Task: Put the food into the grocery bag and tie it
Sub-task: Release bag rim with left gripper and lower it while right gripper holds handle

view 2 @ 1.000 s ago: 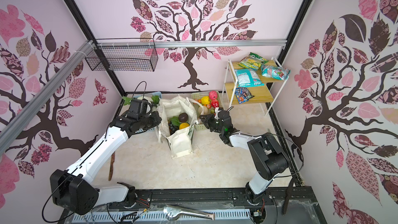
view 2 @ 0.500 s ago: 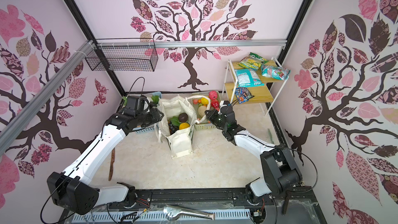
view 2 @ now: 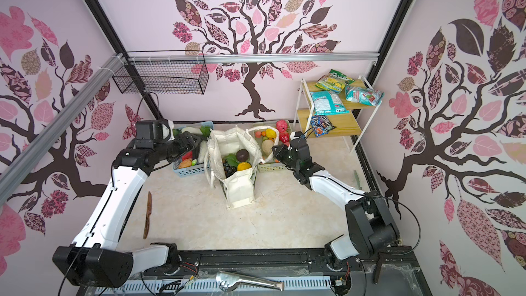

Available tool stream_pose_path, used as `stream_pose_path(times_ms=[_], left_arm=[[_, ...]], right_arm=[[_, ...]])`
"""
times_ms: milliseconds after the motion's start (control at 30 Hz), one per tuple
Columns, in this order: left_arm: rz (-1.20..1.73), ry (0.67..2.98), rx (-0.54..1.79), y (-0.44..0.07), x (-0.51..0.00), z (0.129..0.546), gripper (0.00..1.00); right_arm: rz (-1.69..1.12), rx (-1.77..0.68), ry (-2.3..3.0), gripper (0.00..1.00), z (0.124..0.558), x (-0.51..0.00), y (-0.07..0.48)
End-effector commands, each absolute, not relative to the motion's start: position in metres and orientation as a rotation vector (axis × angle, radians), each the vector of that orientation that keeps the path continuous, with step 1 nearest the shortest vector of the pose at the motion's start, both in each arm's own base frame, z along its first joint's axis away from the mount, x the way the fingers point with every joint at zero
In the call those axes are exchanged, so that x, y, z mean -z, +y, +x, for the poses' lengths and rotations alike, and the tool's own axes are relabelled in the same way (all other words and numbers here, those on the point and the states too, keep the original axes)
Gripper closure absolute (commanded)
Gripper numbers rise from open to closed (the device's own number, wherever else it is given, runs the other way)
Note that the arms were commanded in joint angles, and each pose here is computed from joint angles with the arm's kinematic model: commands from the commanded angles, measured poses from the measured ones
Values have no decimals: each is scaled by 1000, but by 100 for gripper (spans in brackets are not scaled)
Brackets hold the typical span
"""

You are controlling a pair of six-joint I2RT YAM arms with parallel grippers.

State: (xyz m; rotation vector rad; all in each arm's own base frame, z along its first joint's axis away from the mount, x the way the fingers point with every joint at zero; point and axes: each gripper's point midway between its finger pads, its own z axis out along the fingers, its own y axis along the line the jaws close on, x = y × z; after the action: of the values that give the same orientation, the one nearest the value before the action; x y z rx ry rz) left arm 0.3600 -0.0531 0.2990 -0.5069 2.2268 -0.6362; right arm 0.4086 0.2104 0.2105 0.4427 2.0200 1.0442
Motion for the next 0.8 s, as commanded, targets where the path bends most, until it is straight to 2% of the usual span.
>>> stream_pose_path(times_ms=[0,267,533,767], left_arm=[[-586,2213,702,-41,-288,354,22],[-670,2315,724,-38,-221,342,31],[-718,2422,811,-63,-157,326,34],[-735,2496,770,-86,-120,322,35]], right_arm=[[395,-1035,1949,82,410,-245,207],[373,-1030,1946,82,411,-248,208],[356,-1015,1932,82,412,-256,207],[345,-1018,1927,82,412,-260,208]])
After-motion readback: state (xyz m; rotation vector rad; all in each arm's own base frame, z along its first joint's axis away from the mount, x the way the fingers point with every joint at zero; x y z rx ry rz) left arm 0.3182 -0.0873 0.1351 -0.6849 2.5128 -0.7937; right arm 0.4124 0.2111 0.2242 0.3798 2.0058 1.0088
